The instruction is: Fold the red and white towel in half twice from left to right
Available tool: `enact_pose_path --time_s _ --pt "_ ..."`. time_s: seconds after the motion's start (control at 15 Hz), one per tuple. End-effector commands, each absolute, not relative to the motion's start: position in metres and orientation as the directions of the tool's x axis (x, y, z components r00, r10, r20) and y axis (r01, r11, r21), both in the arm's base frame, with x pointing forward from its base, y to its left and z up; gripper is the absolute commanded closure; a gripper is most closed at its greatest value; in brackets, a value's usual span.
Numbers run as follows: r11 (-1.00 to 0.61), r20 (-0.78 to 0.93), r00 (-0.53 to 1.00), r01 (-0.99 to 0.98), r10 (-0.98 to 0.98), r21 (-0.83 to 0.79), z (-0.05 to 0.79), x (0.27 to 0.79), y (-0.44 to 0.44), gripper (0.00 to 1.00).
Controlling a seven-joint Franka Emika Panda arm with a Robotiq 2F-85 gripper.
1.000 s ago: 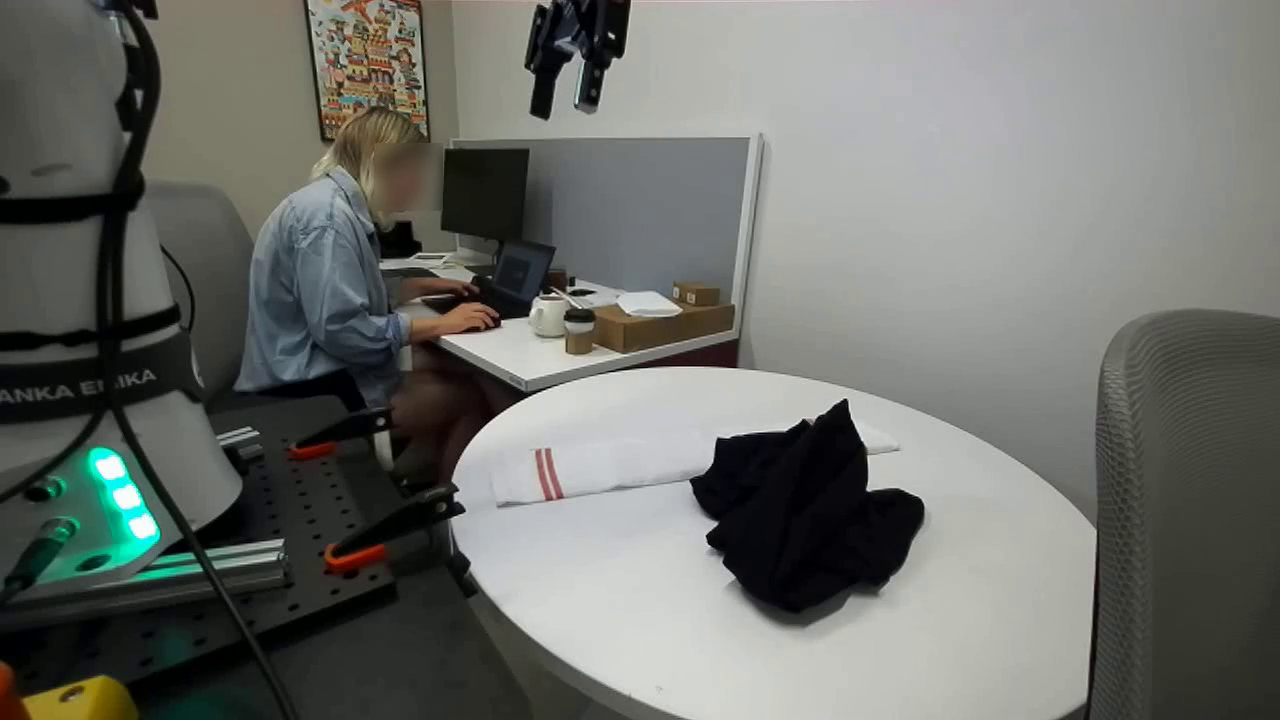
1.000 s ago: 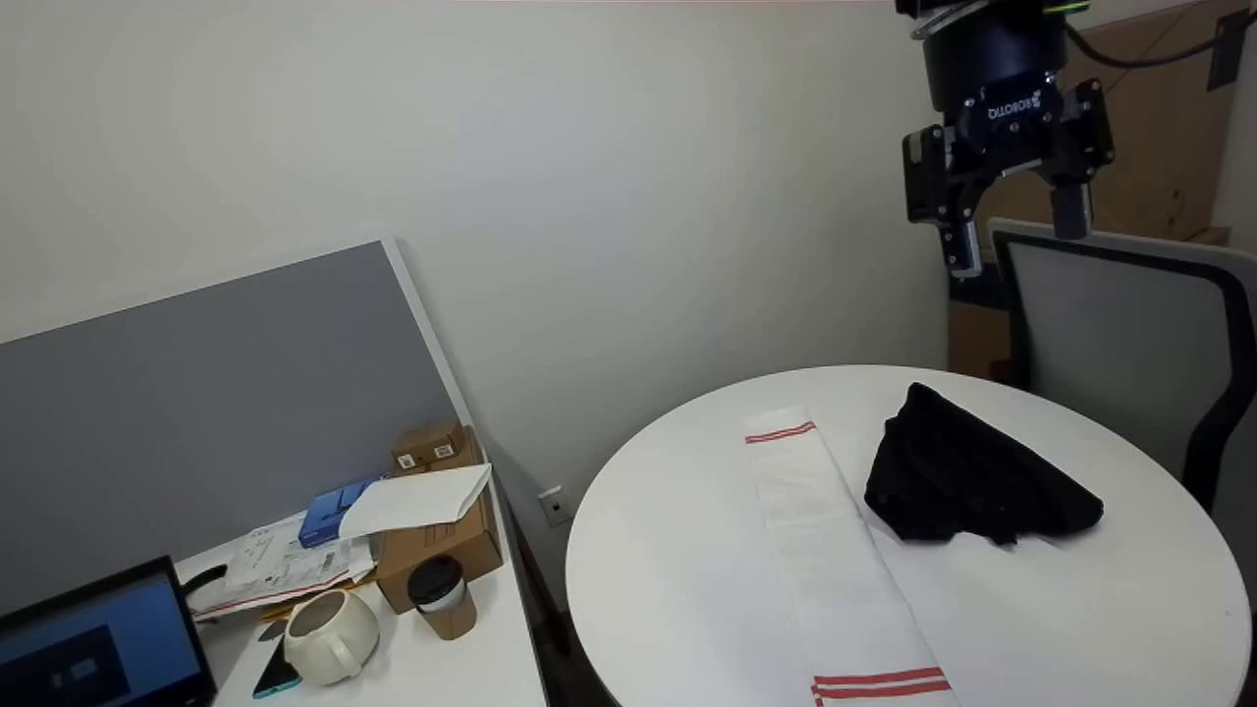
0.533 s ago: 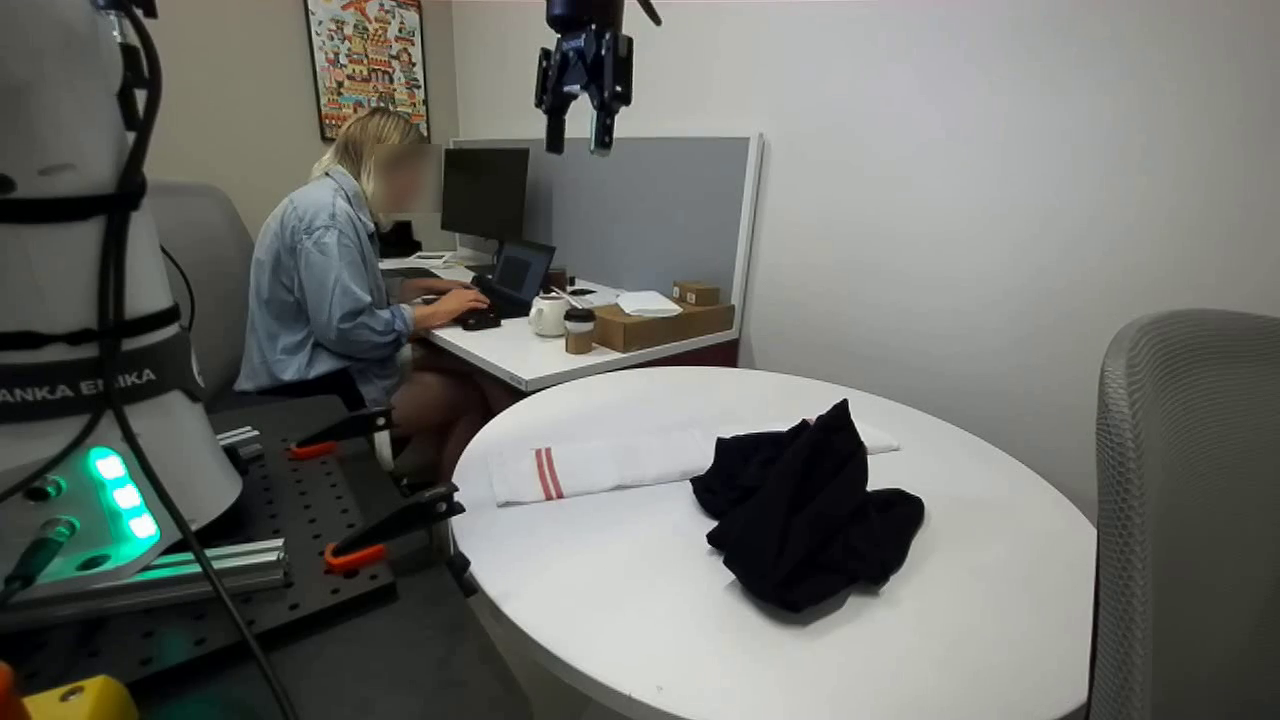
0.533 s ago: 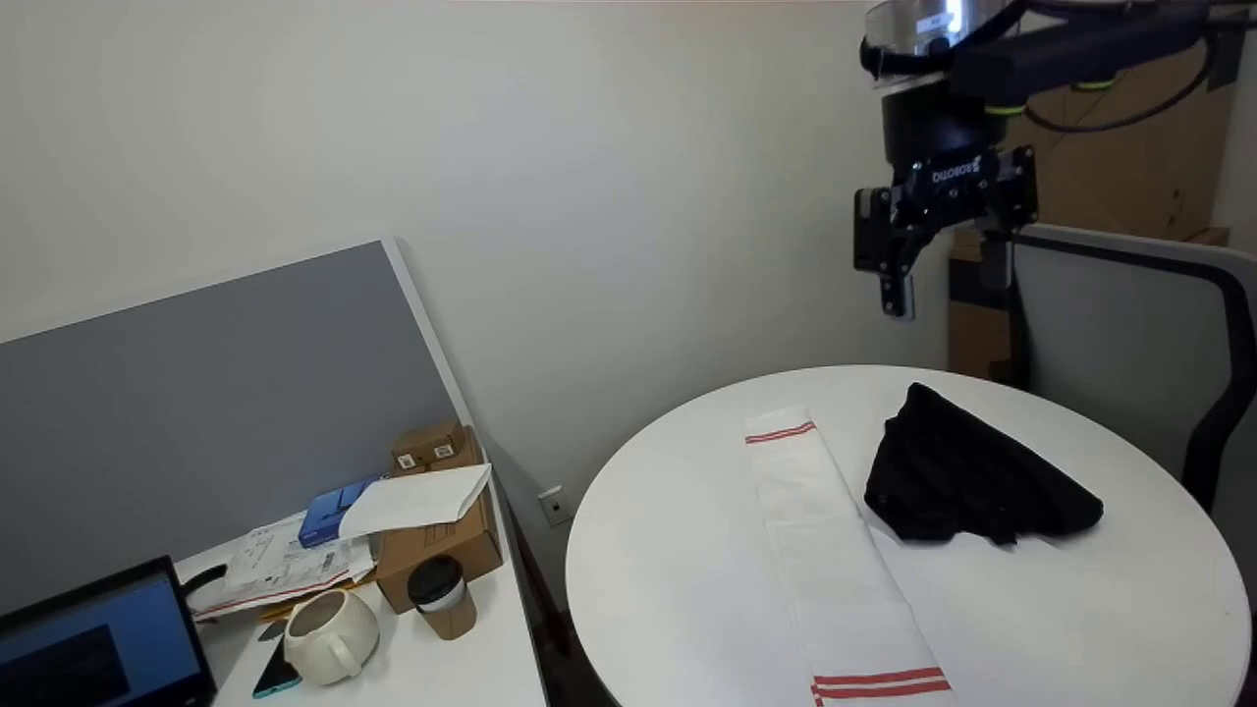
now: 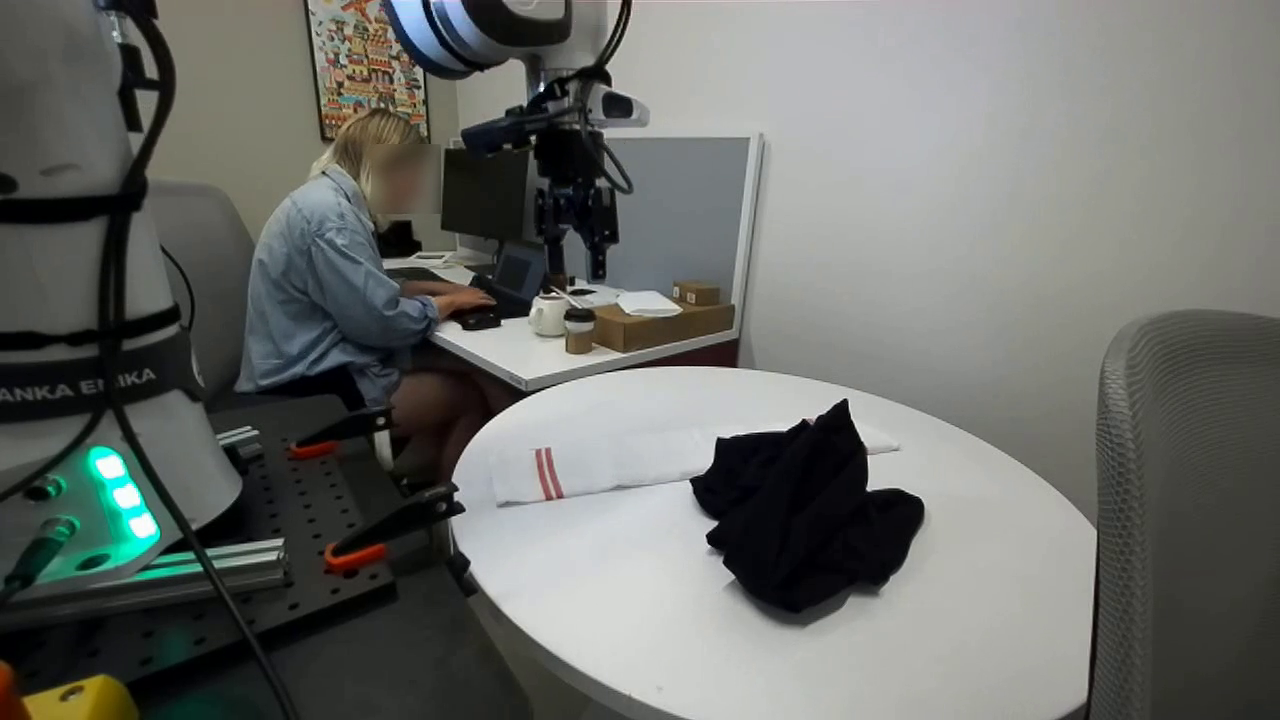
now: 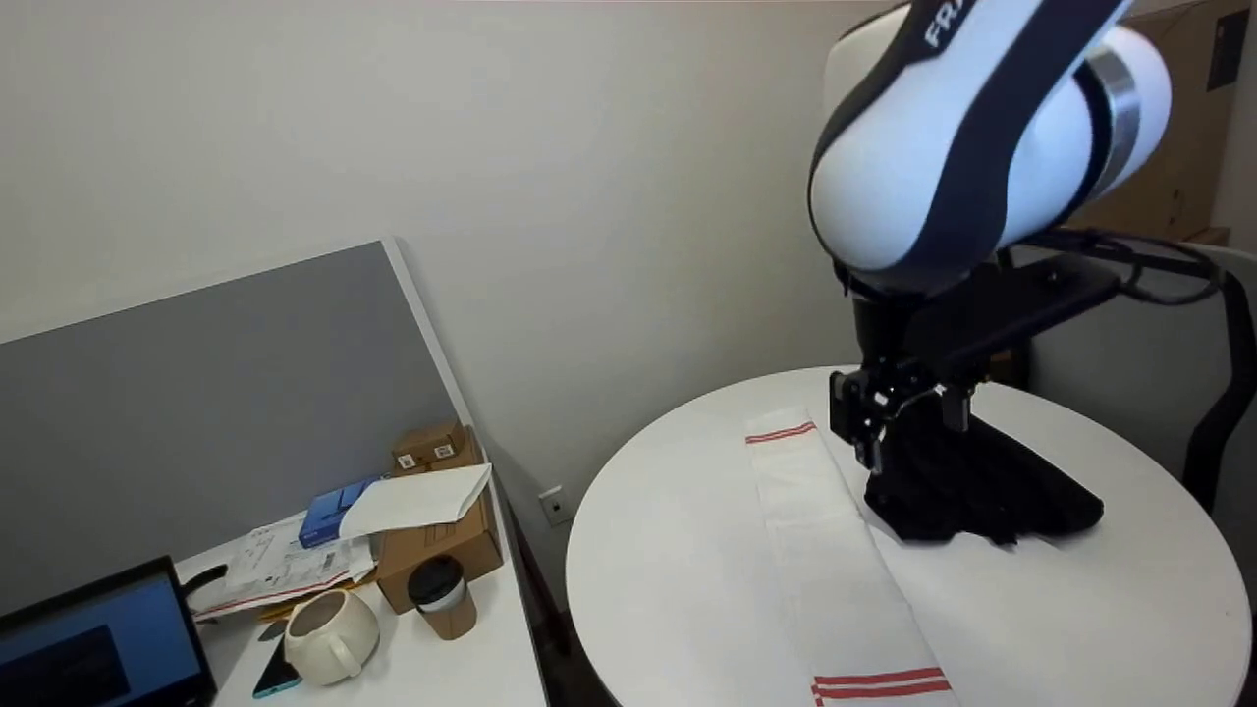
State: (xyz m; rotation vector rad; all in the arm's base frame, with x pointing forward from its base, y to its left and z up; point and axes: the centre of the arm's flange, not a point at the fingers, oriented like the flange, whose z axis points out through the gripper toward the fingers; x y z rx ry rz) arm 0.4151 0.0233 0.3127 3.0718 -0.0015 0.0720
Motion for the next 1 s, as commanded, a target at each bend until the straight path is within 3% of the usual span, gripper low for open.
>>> enact_pose_path --time_s 0.0,0.47,0.93 --pt "-0.991 0.000 0.999 0.051 0.052 0.127 0.256 0.424 0.033 0.00" --pt "-0.934 -0.142 0.957 0.280 0.254 0.222 0.183 0.417 0.039 0.00" --pt "-0.865 -0.222 0.873 0.473 0.434 0.166 0.139 0.412 0.048 0.00"
